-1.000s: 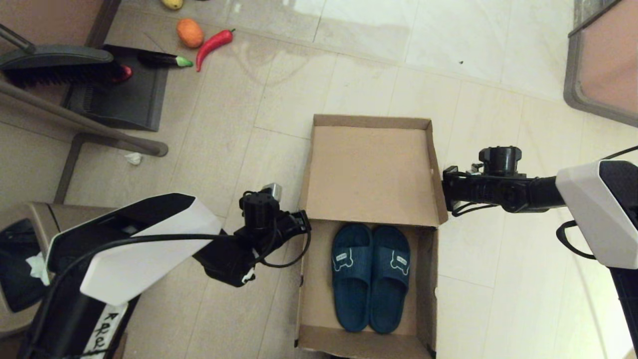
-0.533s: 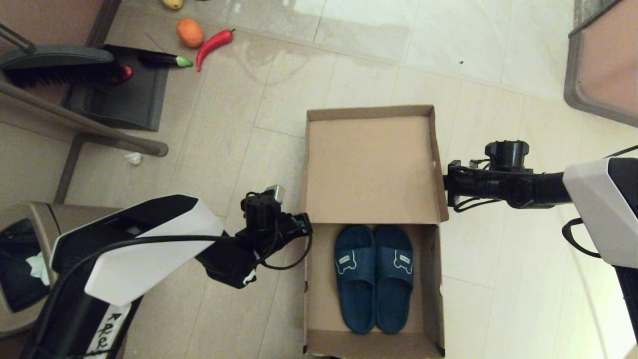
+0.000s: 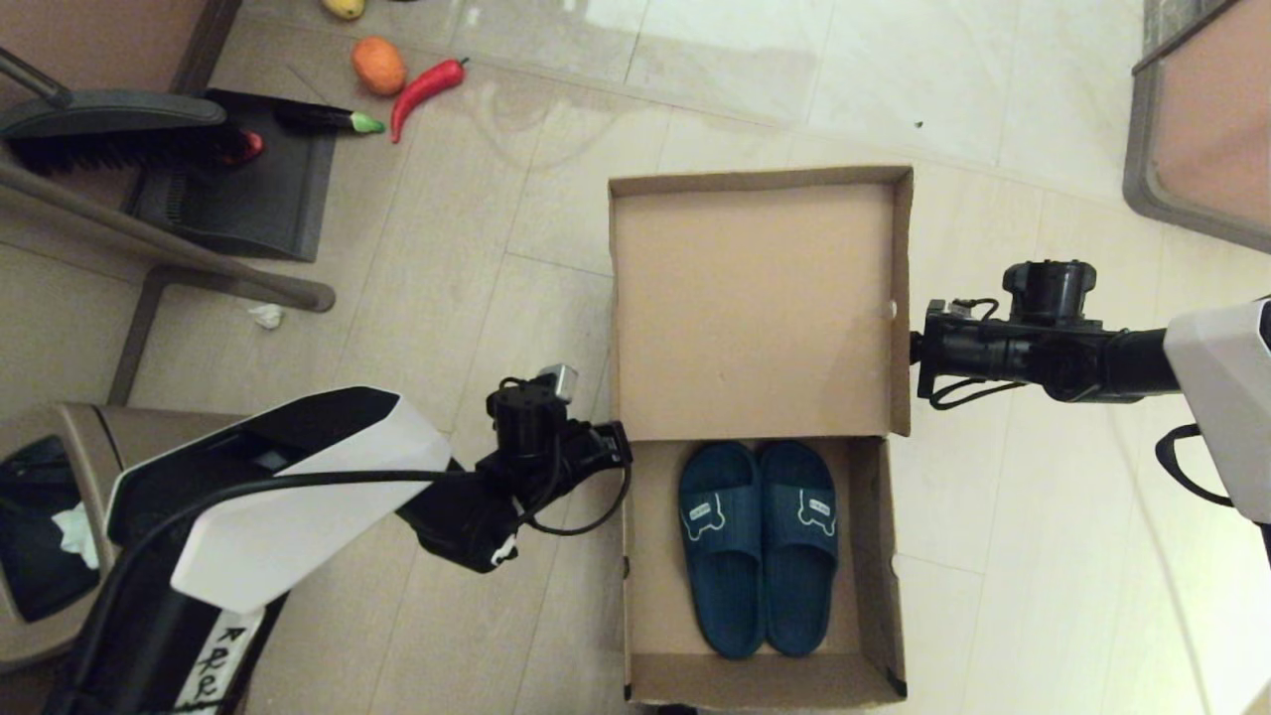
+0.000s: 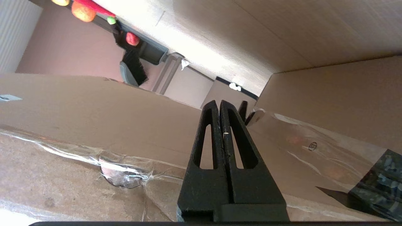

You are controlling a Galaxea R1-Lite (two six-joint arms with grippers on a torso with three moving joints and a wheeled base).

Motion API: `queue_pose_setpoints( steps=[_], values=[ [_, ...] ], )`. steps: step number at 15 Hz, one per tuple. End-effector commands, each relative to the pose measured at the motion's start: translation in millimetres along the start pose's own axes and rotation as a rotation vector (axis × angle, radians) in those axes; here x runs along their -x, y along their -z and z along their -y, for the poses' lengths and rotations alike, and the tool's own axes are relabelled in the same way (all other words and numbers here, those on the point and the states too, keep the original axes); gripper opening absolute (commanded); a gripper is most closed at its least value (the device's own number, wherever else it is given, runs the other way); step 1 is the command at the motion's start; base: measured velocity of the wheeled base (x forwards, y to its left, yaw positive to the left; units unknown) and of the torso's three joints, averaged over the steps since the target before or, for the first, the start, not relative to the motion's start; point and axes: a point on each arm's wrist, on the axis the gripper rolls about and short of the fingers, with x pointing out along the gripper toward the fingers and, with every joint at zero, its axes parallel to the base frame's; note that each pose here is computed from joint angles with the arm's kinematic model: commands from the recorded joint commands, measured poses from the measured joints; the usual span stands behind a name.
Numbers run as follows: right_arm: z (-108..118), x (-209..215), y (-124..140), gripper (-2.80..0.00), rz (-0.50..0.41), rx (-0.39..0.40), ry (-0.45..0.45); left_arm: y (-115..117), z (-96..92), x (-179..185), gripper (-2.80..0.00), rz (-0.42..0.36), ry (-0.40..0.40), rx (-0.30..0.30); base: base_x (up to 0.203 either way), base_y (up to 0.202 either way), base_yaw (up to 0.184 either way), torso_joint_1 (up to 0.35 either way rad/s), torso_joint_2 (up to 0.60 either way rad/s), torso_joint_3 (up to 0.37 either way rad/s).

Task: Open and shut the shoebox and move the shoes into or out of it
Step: Close the shoe box

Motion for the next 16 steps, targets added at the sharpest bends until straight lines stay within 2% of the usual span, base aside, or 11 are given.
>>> queue_pose_setpoints(
  steps=[1, 8, 11, 16],
  values=[
    [-8.3, 3.0, 2.0, -2.80, -0.008, 0.011, -0.012, -22.9, 8.5, -0.6, -2.80, 0.066, 0.026, -0.011, 0.000, 0.000, 0.000, 0.000, 0.00, 0.000],
    [-37.6, 10.3, 4.9, -2.80, -0.032, 0.034, -0.055, -67.8, 26.1, -1.2, -2.80, 0.144, 0.069, -0.025, 0.000, 0.000, 0.000, 0.000, 0.00, 0.000],
    [-53.5, 25.8, 3.7, -2.80, -0.014, 0.043, -0.075, -84.5, 32.4, -1.8, -2.80, 0.171, 0.078, -0.028, 0.000, 0.000, 0.000, 0.000, 0.00, 0.000],
    [-72.2, 60.3, 2.7, -2.80, -0.115, 0.014, -0.103, -107.4, 42.5, -2.6, -2.80, 0.216, 0.096, -0.035, 0.000, 0.000, 0.000, 0.000, 0.00, 0.000]
  ],
)
